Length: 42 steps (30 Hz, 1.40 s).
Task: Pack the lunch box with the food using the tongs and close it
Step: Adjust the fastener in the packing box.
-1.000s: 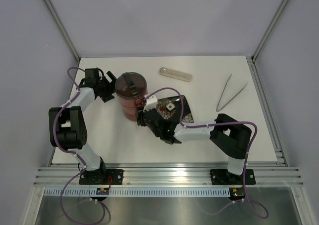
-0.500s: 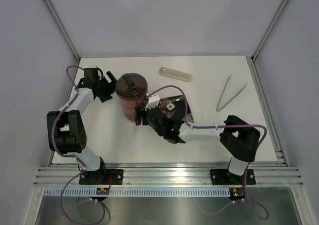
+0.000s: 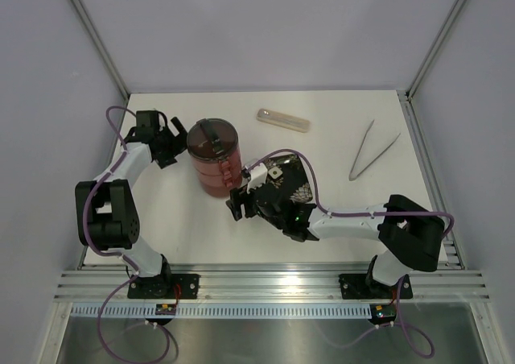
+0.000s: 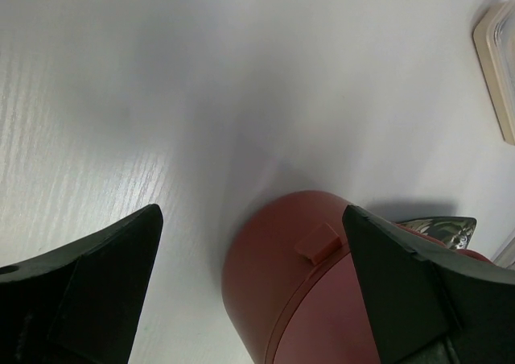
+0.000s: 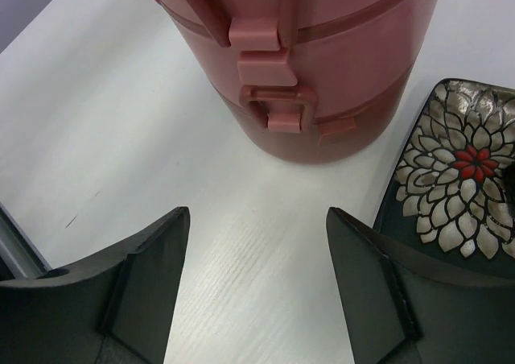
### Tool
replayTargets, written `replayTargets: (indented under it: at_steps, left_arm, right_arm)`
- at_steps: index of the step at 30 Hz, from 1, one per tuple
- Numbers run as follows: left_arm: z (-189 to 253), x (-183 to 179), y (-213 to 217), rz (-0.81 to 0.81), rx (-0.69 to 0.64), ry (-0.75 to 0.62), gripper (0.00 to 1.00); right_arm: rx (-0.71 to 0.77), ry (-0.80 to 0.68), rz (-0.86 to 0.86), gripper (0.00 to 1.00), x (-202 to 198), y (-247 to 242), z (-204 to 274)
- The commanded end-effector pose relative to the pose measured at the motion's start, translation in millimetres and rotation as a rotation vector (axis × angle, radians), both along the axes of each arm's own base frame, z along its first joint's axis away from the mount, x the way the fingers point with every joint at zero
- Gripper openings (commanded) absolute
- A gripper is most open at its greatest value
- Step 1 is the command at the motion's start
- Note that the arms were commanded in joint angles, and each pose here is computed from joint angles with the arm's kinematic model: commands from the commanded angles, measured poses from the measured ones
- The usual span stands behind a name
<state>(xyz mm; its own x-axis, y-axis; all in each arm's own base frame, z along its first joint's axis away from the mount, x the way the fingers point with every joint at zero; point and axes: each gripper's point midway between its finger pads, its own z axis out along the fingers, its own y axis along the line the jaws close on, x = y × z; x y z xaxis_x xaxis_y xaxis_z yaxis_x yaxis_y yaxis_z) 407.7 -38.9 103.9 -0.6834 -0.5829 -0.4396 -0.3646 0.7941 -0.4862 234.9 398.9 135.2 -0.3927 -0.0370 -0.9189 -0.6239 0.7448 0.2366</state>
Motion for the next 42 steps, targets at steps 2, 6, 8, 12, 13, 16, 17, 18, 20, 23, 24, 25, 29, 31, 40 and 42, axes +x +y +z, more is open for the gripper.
replayTargets:
  at_steps: [2,6,8,12,13,16,17,18,20,23,24,25,29,31,40,42]
  left_arm:
    - [20.5,4.8,0.1,0.019,0.025,-0.077,0.99]
    - [16.1,4.7,-2.2,0.026,0.042,-0.08,0.99]
    - [14.0,6.1,-4.5,0.024,0.041,-0.083,0.99]
    - [17.9,5.1,1.0,0.042,0.074,-0.106,0.99]
    - [16.0,2.9,1.6,0.042,0.077,-0.105,0.99]
    - [21.5,2.7,3.3,0.04,0.09,-0.134,0.99]
    - [21.3,1.6,-3.3,0.022,0.101,-0.137,0.99]
    - [21.8,1.2,-3.2,0.022,0.105,-0.139,0.99]
    - [20.0,-0.3,-2.1,0.026,0.11,-0.136,0.99]
    - [17.9,-1.7,-1.0,0.03,0.114,-0.131,0.99]
    - [17.2,-2.0,0.2,0.034,0.117,-0.129,0.99]
    - [16.0,-2.0,-0.1,0.032,0.119,-0.127,0.99]
    - [13.3,-0.3,1.7,0.033,0.13,-0.118,0.99]
    - [12.6,0.8,2.0,0.032,0.133,-0.114,0.99]
    - [10.6,4.7,4.9,0.038,0.146,-0.109,0.99]
    - [11.0,5.2,4.6,0.037,0.145,-0.109,0.99]
  right_arm:
    - [0.063,-0.005,0.024,0.78,-4.8,7.7,18.0]
    - [0.032,-0.014,0.013,0.82,2.5,15.1,14.1]
    - [0.026,-0.017,0.006,0.84,7.2,20.8,12.0]
    - [0.026,-0.015,0.026,0.84,11.8,29.3,3.2]
    - [0.028,-0.018,0.019,0.84,14.1,28.7,1.0]
    - [0.029,-0.01,0.002,0.85,22.7,26.9,-11.2]
    - [0.04,-0.011,0.006,0.85,23.6,28.3,-11.9]
    - [0.039,-0.008,0.007,0.86,25.5,28.2,-14.2]
    - [0.036,-0.011,0.005,0.87,27.9,28.1,-17.8]
    - [0.046,-0.032,-0.006,0.88,30.0,24.4,-14.7]
    - [0.045,-0.037,-0.008,0.88,31.6,22.7,-14.6]
    - [0.05,-0.044,-0.013,0.88,33.4,21.3,-12.7]
    - [0.058,-0.07,-0.008,0.88,37.0,16.0,-10.4]
    - [0.047,-0.074,-0.01,0.88,38.9,10.9,-14.6]
    - [0.09,-0.111,0.022,0.88,43.7,10.7,-9.9]
    - [0.1,-0.124,0.039,0.89,43.4,13.6,-6.9]
